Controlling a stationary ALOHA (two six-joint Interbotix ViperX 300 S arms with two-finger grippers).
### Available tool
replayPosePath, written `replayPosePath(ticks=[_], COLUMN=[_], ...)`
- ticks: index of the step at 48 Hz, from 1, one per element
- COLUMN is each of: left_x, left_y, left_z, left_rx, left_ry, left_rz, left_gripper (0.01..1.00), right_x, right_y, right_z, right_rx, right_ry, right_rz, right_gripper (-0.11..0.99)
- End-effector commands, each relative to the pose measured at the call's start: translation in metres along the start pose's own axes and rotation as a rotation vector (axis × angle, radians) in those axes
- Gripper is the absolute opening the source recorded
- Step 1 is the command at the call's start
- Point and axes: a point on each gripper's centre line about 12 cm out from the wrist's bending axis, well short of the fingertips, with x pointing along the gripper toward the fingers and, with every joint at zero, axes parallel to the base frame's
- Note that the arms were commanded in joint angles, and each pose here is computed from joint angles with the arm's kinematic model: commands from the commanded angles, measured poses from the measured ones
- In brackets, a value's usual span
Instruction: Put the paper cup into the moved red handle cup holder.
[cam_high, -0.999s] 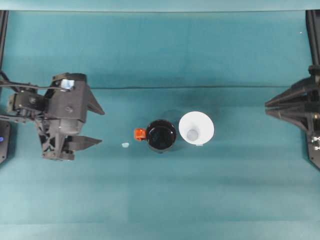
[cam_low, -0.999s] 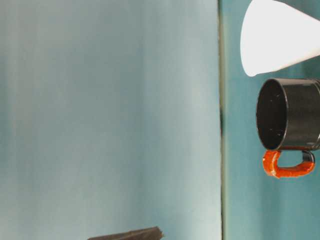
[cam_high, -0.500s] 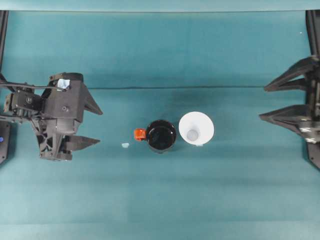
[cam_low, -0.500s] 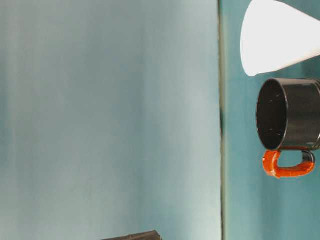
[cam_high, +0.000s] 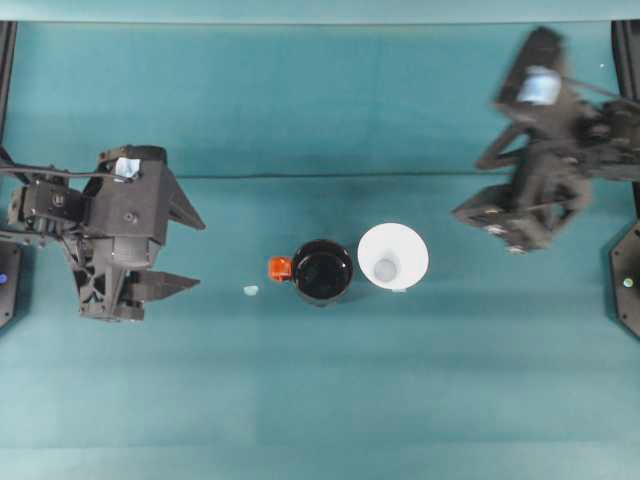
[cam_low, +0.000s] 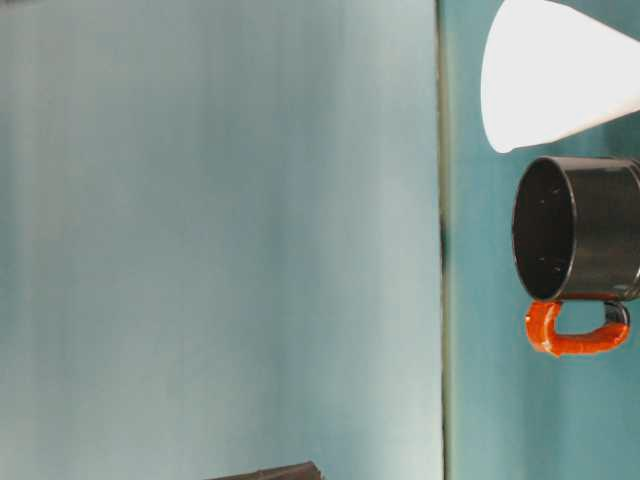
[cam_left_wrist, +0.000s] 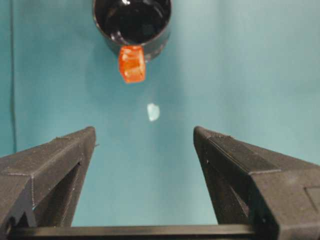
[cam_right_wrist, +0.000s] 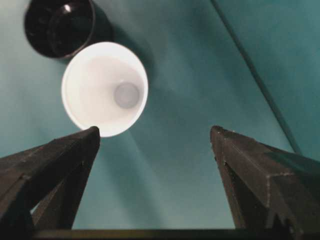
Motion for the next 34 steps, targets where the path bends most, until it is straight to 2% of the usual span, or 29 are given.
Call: replayPosePath(ticks=[1,19,34], left_x=[-0.005,-0.005,-0.004], left_y=[-0.0003,-0.0003,-0.0004], left_z=[0.006,0.006,0.005], left_rx=[0.003,0.003,0.000], left_ry=[-0.026,-0.025,-0.020], left_rz=[0.001,0.001,0.001], left_gripper=[0.883,0.883,0.883], right_x=[0.040,0.078,0.111], right_y=[0.0001,-0.0022,-0.0008], right_z=[0.006,0.000,-0.005], right_rx=[0.014,0.018,0.028], right_ry=[0.102,0.195,0.211], right_rz=[-0.038,-0.068,-0.059], right_gripper=[0.94,0.94,0.93])
